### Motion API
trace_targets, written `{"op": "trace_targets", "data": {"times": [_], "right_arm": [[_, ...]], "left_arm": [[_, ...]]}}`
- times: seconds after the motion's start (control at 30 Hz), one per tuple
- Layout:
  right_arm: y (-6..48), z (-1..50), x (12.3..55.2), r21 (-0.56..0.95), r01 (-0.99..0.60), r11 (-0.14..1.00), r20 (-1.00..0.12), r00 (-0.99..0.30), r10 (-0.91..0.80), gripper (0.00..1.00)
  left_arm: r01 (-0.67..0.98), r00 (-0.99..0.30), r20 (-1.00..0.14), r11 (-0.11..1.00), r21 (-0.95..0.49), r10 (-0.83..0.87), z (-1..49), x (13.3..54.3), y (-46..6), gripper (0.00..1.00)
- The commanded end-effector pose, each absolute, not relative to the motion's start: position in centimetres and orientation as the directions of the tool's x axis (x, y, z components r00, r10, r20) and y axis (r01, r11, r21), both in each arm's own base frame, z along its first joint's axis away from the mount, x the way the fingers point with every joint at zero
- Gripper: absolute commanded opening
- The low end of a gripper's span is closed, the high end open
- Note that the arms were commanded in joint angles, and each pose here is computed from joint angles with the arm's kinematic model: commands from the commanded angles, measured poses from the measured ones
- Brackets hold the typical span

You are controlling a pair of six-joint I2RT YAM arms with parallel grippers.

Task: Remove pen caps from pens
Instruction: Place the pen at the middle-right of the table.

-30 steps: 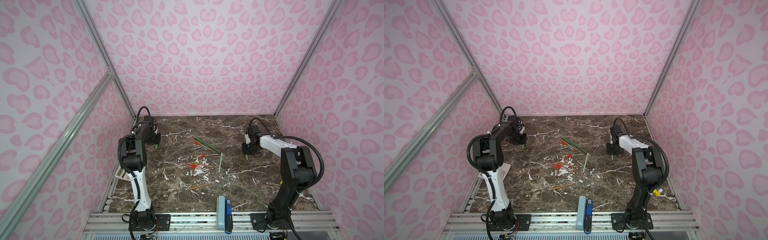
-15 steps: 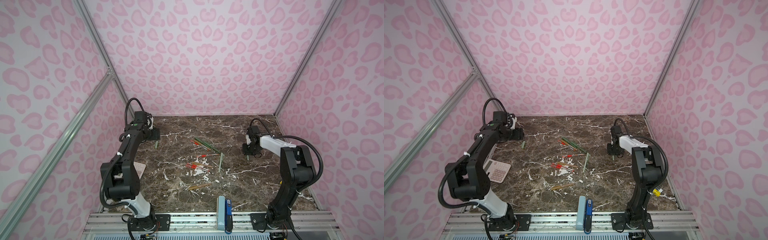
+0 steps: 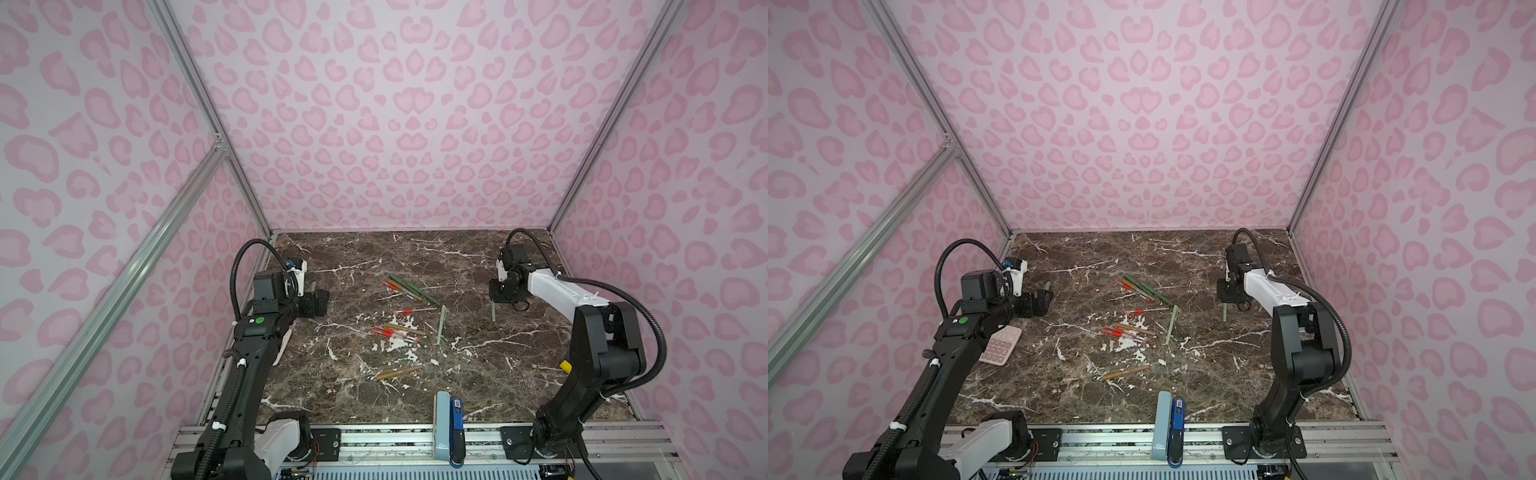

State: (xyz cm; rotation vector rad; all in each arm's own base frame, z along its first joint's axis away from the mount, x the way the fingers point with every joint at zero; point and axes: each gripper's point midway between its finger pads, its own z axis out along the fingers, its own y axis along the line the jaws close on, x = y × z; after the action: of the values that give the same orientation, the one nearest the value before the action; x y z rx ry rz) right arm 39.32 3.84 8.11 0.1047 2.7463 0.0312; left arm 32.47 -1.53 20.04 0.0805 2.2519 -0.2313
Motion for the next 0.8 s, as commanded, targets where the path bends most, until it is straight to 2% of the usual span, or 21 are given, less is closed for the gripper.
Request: {"op": "trace_targets", "data": {"times": [0.0,0.03,0.4,0.6,0.77], "right_arm": [[4.7,9.6,38.1,0.08,0.081,0.994,-0.39,-0.915,0.106,0.3],[5.3,10.0,37.8,0.09,0.072,0.993,-0.402,-0.91,0.102,0.32],[12.7,10.3,33.5,0.089,0.024,0.996,-0.463,-0.884,0.062,0.48],[17.3,8.3,32.7,0.068,-0.026,0.997,-0.444,-0.896,0.007,0.47],[19.8,6.1,32.4,0.04,-0.046,0.998,-0.399,-0.916,-0.026,0.42]], "left_arm": [[0.151,-0.568,-0.821,0.972,-0.179,-0.063,22.0,33.2,-1.5,0.98],[0.149,-0.559,-0.827,0.973,-0.176,-0.064,22.1,33.2,-1.3,1.0],[0.143,-0.555,-0.826,0.968,-0.208,-0.095,21.2,33.7,-1.0,0.98],[0.139,-0.556,-0.826,0.969,-0.204,-0.094,21.3,33.8,-0.9,0.98],[0.131,-0.567,-0.819,0.971,-0.2,-0.093,21.3,33.7,-0.8,0.98]]}}
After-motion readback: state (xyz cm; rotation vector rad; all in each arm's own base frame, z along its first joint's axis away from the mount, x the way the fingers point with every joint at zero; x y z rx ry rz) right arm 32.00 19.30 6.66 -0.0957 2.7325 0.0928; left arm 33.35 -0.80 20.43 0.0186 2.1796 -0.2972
